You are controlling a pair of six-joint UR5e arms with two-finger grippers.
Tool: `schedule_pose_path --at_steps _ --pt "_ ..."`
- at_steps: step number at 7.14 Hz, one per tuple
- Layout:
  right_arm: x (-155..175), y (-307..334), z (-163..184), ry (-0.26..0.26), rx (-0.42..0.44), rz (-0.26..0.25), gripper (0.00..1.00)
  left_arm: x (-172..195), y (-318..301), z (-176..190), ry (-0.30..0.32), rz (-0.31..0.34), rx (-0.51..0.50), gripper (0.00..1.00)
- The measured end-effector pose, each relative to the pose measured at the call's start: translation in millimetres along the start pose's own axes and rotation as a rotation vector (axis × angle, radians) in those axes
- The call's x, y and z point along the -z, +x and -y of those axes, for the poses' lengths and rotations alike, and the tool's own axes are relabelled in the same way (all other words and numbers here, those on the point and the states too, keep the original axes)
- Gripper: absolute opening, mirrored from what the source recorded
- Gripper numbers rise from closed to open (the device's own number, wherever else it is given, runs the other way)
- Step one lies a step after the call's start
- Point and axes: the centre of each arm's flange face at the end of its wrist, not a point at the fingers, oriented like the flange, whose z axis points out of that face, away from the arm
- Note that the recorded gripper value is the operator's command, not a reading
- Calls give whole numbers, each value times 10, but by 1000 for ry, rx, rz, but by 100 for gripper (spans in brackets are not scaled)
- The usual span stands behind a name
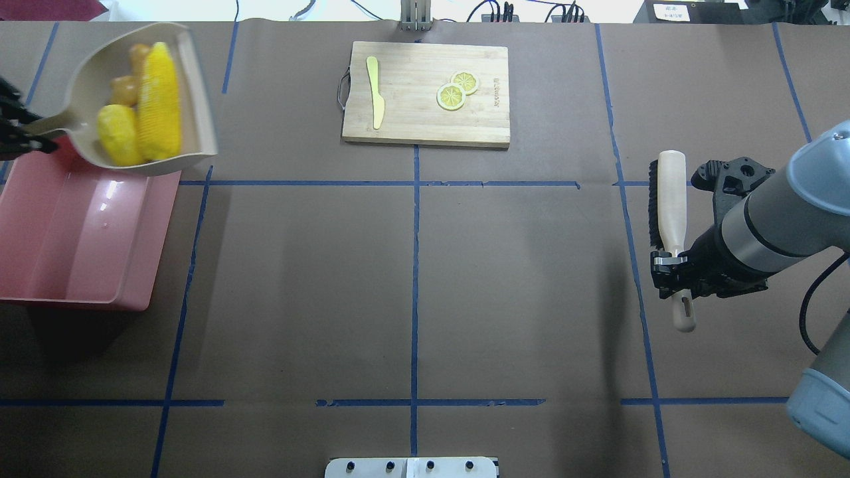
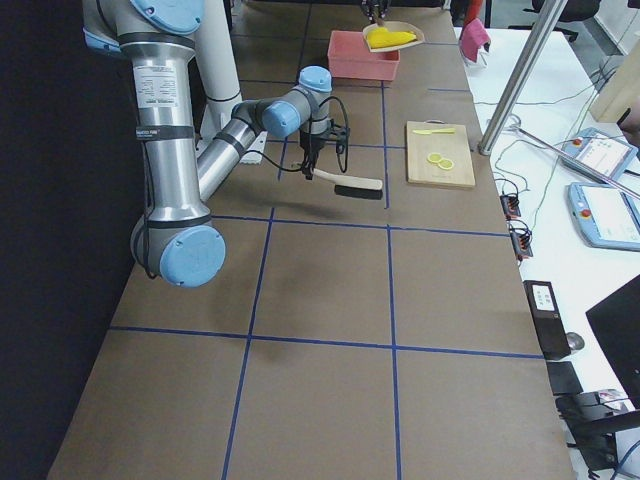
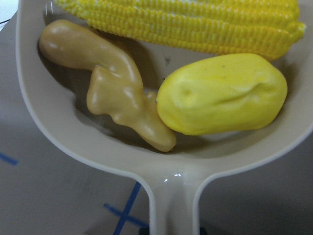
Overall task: Sweep and dump trash into bin
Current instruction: 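Lift the loaded dustpan with the left gripper over the pink bin while the right withdraws, then tilt the dustpan with the left gripper to dump the items into the bin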
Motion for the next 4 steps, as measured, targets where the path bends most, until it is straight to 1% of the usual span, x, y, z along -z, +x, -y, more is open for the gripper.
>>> schedule_pose_path --at_steps 1,2,3,4 --pt "-43 96 14 2 2 -20 0 161 -103 -421 -33 43 -29 0" --pt "-117 232 30 15 10 -50 0 292 -193 -685 -81 105 -94 0" --pt "-194 359 45 32 21 -68 0 354 -272 -840 -159 162 -166 0" --pt "-262 449 56 40 29 -71 0 394 -356 -939 -264 206 -238 0"
